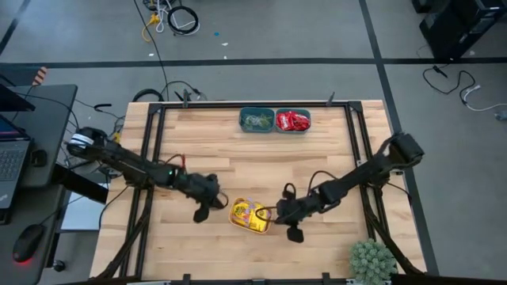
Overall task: Sort candy
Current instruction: Move the yellow bin to the left of the blue bin
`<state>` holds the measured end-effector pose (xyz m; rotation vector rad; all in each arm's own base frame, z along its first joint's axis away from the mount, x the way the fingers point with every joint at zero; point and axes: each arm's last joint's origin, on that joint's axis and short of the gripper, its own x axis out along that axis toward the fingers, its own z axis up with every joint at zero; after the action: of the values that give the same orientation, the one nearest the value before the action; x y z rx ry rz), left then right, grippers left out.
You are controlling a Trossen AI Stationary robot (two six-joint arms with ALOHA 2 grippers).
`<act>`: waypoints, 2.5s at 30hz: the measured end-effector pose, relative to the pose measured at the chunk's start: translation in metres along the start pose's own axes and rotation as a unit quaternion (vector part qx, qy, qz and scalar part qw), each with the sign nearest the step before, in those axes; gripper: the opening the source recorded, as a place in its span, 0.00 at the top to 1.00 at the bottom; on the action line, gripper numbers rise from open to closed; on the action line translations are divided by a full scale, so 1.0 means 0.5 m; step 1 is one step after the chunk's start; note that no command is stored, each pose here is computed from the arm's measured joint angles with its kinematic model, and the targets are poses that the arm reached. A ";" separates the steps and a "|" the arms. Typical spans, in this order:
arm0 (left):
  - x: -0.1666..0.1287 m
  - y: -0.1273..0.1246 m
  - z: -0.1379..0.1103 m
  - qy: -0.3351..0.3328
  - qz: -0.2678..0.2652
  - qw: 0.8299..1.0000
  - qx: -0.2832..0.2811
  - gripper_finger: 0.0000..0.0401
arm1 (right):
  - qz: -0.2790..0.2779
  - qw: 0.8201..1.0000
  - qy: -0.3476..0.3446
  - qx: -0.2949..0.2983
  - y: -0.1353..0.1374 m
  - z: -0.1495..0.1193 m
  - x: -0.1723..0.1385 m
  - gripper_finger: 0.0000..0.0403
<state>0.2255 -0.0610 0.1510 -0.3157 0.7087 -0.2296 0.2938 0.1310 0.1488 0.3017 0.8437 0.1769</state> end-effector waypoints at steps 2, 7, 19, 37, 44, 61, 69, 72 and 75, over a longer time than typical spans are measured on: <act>0.002 -0.023 -0.005 0.005 -0.006 1.000 0.017 1.00 | 0.008 1.000 -0.011 0.001 -0.001 0.000 0.016 1.00; 0.002 -0.082 0.007 -0.019 -0.018 0.998 0.063 1.00 | 0.004 0.999 -0.034 0.012 -0.022 0.007 0.041 1.00; 0.035 -0.139 -0.019 -0.007 -0.017 0.996 0.088 1.00 | -0.061 0.994 -0.090 0.029 -0.083 0.043 0.043 1.00; 0.056 -0.101 -0.001 -0.067 0.227 0.968 0.088 1.00 | -0.081 0.992 -0.091 0.024 -0.108 0.067 0.003 1.00; 0.056 -0.045 0.029 -0.085 0.287 0.952 0.070 1.00 | -0.128 0.987 -0.092 0.030 -0.096 0.082 -0.093 1.00; 0.043 -0.084 0.028 -0.042 0.127 0.981 0.139 1.00 | -0.195 0.977 -0.076 0.033 -0.137 0.056 -0.007 1.00; 0.063 -0.026 -0.003 -0.057 0.352 0.933 0.043 1.00 | -0.195 0.976 -0.082 0.046 -0.152 0.052 0.019 1.00; 0.066 -0.002 0.010 -0.082 0.385 0.919 0.028 1.00 | -0.180 0.979 -0.085 0.049 -0.147 0.054 0.021 1.00; 0.067 0.024 0.028 -0.090 0.400 0.911 0.039 1.00 | -0.172 0.980 -0.088 0.047 -0.141 0.053 0.022 1.00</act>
<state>0.2609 -0.0574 0.1369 0.0486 0.5926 0.5488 0.3236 0.0623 0.1344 0.2517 0.7170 -0.2114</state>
